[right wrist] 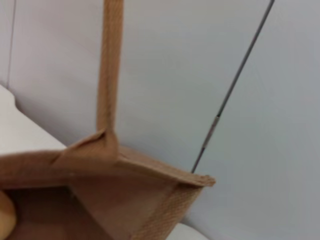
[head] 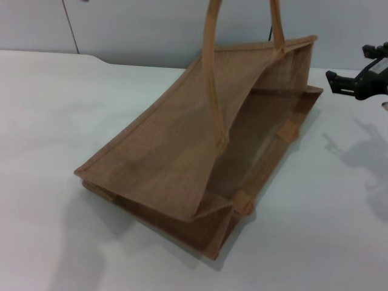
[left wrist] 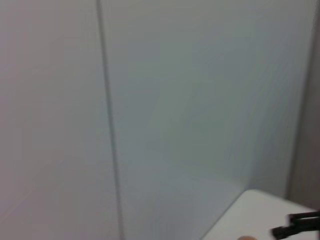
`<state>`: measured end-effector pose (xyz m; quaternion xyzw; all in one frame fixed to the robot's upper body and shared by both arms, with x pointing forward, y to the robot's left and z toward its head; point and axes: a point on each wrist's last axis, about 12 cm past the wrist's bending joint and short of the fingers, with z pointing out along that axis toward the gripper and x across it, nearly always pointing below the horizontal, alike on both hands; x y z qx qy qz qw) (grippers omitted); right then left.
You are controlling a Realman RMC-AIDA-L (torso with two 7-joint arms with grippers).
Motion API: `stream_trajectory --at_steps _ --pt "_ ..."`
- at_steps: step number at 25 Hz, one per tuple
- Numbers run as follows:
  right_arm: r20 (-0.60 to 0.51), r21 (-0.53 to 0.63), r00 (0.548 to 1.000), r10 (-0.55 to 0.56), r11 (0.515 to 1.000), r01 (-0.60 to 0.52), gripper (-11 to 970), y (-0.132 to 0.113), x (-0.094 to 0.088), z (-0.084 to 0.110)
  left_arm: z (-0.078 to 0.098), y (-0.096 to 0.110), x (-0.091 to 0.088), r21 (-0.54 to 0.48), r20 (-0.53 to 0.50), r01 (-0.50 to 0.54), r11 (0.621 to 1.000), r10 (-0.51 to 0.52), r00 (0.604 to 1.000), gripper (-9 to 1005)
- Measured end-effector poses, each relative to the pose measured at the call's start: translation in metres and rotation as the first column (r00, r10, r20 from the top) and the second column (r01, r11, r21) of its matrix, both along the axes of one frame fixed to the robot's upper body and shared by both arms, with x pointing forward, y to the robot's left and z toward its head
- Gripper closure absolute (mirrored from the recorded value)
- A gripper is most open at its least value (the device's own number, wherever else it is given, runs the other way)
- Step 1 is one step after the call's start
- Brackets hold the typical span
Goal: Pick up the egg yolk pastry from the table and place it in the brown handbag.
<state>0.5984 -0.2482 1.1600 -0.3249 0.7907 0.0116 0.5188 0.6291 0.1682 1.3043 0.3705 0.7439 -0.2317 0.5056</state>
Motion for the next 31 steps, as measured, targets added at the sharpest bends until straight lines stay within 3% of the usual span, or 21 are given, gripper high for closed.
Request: stream_trajectory --at_steps 7,11,15,23,24,25,31 --pt "0.017 0.01 0.999 -0.034 0.999 0.034 84 -0.008 0.001 0.002 -0.016 0.015 0.001 -0.114 -0.02 0.074 0.991 -0.076 0.997 352" --pt "0.034 0.018 0.998 -0.055 0.998 0.054 84 -0.011 0.003 0.003 -0.021 0.024 0.004 -0.128 -0.025 0.04 0.991 -0.043 0.999 259" --pt "0.074 0.08 0.992 -0.106 0.992 0.1 84 -0.011 0.004 -0.004 -0.041 0.043 0.011 -0.129 -0.033 -0.084 0.988 0.08 0.996 265" --pt "0.173 0.243 0.938 -0.301 0.936 0.255 84 -0.007 0.0 -0.031 -0.113 0.082 0.021 -0.124 0.054 -0.337 0.933 0.345 0.937 269" --pt "0.182 0.252 0.93 -0.321 0.929 0.271 84 -0.006 -0.002 -0.035 -0.113 0.082 0.021 -0.124 0.054 -0.337 0.933 0.345 0.937 269" --pt "0.189 0.26 0.921 -0.341 0.922 0.288 84 -0.005 -0.003 -0.039 -0.134 0.084 0.018 -0.113 0.103 -0.395 0.912 0.406 0.908 269" --pt "0.201 0.338 0.868 -0.454 0.864 0.374 84 -0.006 -0.005 -0.063 -0.161 0.092 0.011 -0.163 0.133 -0.502 0.849 0.524 0.842 269"
